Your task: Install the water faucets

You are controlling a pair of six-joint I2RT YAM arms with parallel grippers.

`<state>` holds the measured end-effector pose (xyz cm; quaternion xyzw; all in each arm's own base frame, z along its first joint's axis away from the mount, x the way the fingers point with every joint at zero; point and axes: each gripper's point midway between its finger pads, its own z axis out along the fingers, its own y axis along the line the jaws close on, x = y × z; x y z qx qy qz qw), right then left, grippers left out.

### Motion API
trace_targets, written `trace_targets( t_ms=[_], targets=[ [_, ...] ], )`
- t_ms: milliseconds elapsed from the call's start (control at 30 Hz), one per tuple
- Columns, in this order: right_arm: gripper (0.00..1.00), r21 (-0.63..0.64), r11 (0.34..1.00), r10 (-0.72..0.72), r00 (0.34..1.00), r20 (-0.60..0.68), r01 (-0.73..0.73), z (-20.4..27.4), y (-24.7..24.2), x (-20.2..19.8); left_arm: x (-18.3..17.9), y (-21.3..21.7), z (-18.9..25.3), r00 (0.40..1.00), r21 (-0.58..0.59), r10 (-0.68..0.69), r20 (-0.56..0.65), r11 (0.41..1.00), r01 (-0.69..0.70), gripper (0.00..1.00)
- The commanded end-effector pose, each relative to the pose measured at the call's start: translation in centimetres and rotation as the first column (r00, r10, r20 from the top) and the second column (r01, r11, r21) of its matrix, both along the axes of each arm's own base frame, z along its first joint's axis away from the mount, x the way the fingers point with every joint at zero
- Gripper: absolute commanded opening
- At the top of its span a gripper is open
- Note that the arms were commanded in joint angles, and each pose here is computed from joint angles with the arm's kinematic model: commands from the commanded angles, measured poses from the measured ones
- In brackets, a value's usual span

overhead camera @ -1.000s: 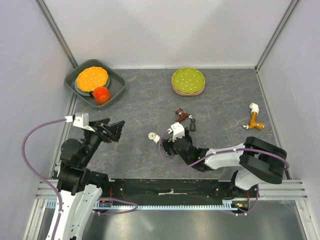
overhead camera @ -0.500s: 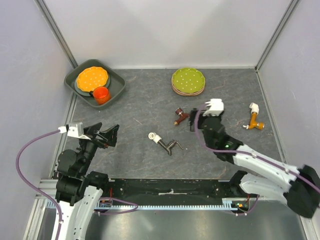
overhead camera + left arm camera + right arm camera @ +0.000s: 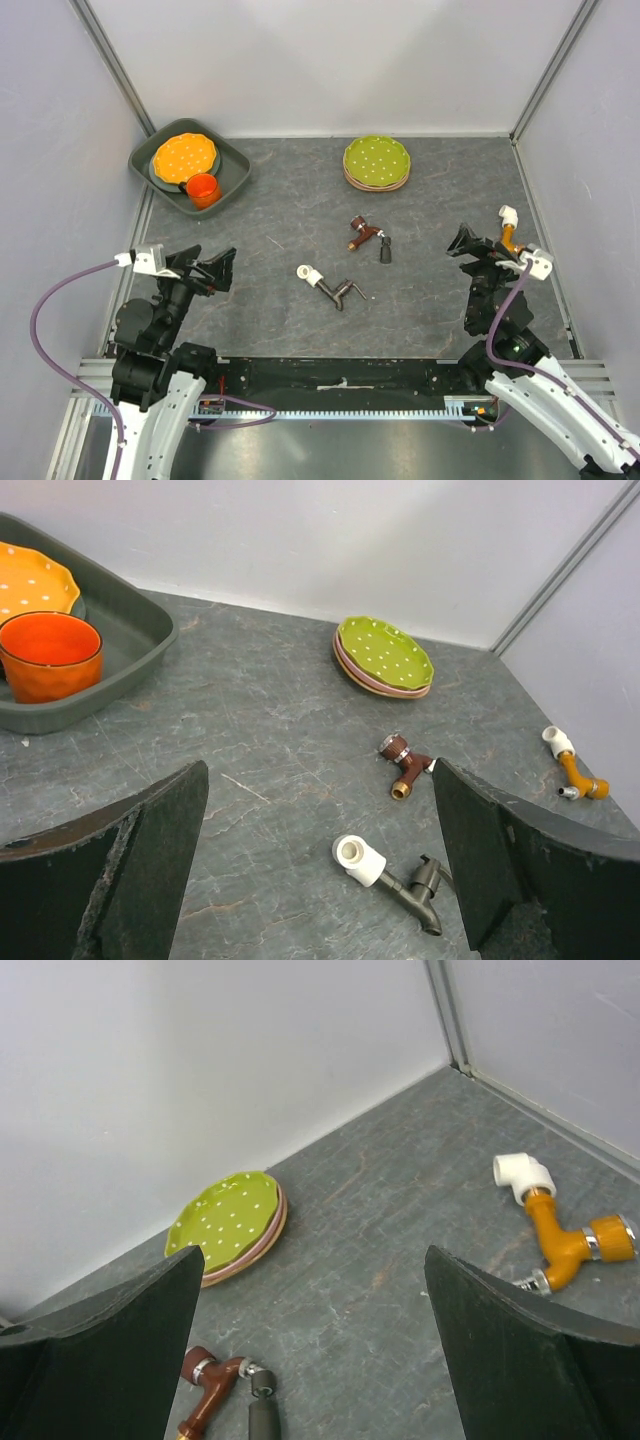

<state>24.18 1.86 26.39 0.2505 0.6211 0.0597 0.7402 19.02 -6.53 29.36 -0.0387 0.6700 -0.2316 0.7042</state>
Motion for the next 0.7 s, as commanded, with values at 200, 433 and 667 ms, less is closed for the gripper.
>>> trace_targets(
  t_ms=[200,433,667],
  targets=[
    [0.98,0.090,0.992,-0.088,0.995,0.048,0.084,-2.1,-2.5,-1.6,1.4,0.5,0.2,0.998,0.033,0.040,-0.038,0.999,-0.039,0.99],
    [0.98,0.078,0.996,-0.037,0.998,0.042,0.033,-2.6,-1.2,-0.9,1.8,1.0,-0.1,0.997,0.040,0.065,-0.052,0.997,-0.063,0.98],
    [0.98,0.046,0.998,-0.032,0.999,-0.001,0.032,-3.1,-0.6,-0.3,2.0,1.1,-0.2,0.996,0.034,0.069,-0.060,0.997,-0.067,0.98]
  ],
)
